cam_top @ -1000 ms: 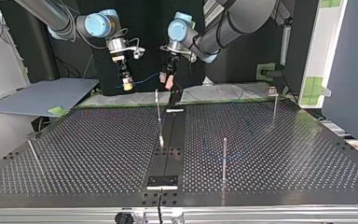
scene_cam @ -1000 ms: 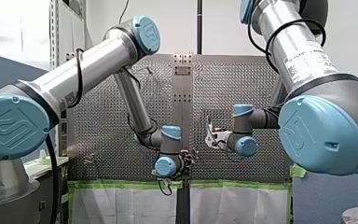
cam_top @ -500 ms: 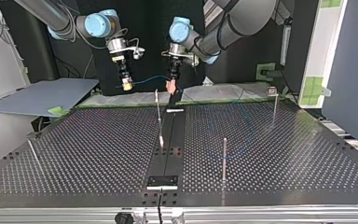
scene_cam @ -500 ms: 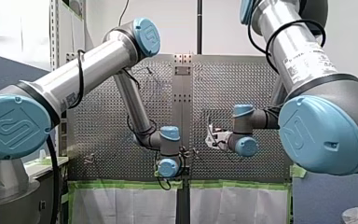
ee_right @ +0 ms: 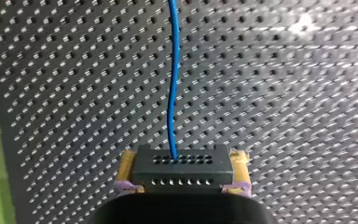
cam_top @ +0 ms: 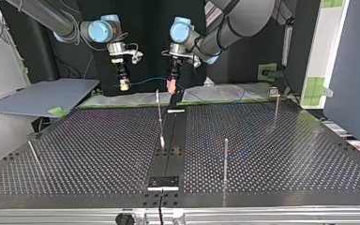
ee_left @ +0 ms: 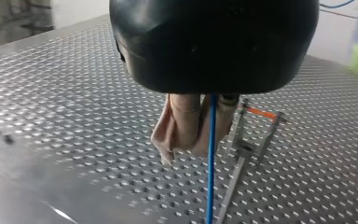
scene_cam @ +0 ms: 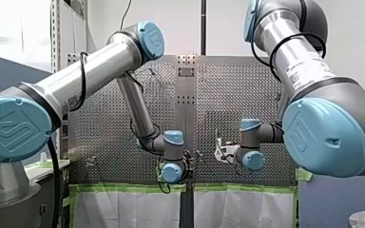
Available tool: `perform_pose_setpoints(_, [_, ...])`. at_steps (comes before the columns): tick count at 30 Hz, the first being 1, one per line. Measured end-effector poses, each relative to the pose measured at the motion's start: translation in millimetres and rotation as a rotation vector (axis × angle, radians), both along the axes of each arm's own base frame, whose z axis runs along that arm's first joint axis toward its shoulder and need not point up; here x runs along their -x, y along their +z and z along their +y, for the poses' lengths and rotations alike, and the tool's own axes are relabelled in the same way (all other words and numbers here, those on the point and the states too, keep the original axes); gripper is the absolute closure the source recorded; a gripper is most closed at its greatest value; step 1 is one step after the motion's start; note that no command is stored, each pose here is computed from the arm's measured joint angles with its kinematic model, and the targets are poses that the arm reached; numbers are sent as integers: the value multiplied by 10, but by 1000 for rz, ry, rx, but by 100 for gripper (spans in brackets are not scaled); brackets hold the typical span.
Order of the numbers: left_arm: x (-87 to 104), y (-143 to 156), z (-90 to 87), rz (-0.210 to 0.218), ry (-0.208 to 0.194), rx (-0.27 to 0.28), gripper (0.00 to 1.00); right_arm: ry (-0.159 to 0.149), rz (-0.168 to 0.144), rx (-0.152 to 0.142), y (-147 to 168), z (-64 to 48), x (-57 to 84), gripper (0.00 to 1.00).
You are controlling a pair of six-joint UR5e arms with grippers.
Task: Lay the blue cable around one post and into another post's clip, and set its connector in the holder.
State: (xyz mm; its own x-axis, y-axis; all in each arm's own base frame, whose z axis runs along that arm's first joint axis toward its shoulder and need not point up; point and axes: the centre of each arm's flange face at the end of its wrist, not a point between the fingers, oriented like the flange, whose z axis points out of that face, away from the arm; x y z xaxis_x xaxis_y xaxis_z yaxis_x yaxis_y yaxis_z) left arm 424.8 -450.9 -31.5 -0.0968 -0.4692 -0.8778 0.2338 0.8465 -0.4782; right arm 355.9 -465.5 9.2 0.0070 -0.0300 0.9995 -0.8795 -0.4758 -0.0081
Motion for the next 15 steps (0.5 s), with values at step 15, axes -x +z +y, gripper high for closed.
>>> perform_pose_setpoints(15, [-244, -179, -168, -16, -22, -108, 85, -69, 47, -77, -692, -279, 248, 100])
